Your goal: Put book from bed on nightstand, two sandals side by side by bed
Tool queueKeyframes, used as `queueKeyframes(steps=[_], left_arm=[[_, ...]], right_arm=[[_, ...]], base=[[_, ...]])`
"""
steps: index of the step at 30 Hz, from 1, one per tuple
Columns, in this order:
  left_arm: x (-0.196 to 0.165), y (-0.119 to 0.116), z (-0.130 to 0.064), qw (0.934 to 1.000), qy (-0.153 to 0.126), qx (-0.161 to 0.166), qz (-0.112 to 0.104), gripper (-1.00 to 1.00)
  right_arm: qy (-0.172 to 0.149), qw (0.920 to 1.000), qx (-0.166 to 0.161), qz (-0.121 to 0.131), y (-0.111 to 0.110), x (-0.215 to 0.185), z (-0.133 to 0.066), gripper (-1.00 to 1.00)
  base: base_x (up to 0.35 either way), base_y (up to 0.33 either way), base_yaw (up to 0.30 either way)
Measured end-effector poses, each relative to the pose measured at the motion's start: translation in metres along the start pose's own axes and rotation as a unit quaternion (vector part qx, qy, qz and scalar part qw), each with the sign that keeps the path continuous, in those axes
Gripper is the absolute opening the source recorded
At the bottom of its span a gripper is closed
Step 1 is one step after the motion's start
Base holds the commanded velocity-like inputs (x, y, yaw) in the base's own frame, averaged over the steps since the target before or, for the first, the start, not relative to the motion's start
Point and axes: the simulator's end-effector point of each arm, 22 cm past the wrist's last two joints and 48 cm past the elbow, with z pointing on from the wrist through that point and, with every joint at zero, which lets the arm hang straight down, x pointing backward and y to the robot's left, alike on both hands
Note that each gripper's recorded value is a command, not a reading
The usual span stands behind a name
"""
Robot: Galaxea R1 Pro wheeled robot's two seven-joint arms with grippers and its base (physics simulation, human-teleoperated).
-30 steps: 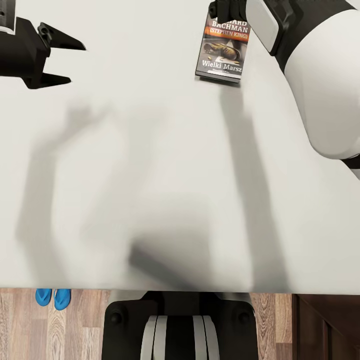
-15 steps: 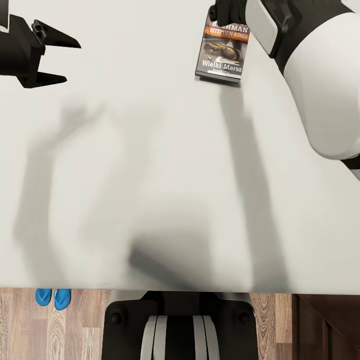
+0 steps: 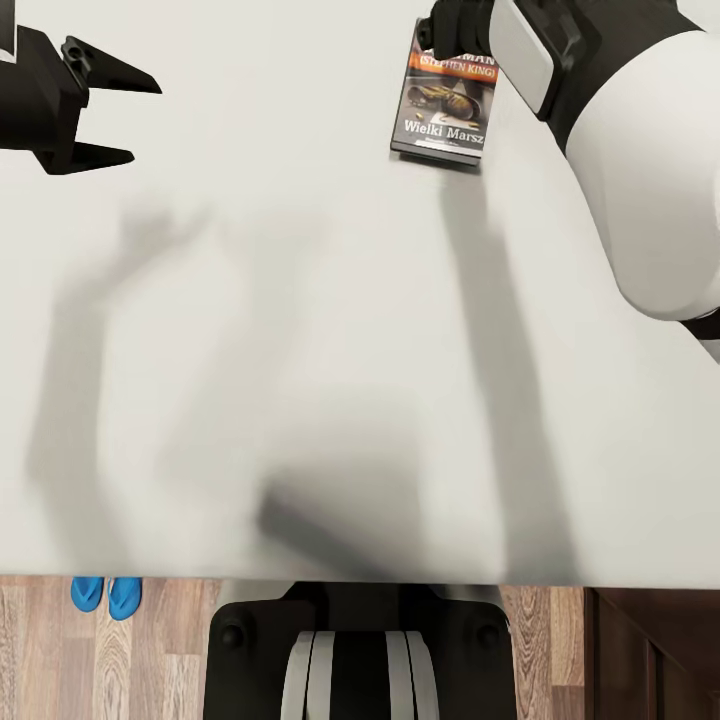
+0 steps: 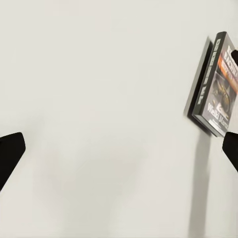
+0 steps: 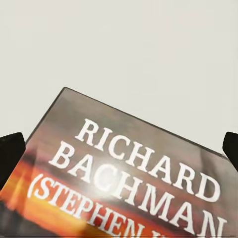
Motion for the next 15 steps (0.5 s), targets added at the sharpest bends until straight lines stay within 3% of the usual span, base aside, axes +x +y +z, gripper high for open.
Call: queueKeyframes(steps=[8, 15], left_arm=[[-0.0001, 0.0006, -0.0001, 1.0, 0.0, 0.0, 0.0, 1.0], [-0.0002, 0.0006, -0.0003, 1.0, 0.0, 0.0, 0.0, 1.0]], right_arm=[[0.001, 1.0, 0.0, 0.0, 0.0003, 0.0004, 0.0002, 1.0], [0.001, 1.0, 0.0, 0.0, 0.0004, 0.0004, 0.0, 1.0]], base=[[-0.172, 0.0, 0.0], [-0.061, 0.0, 0.0]])
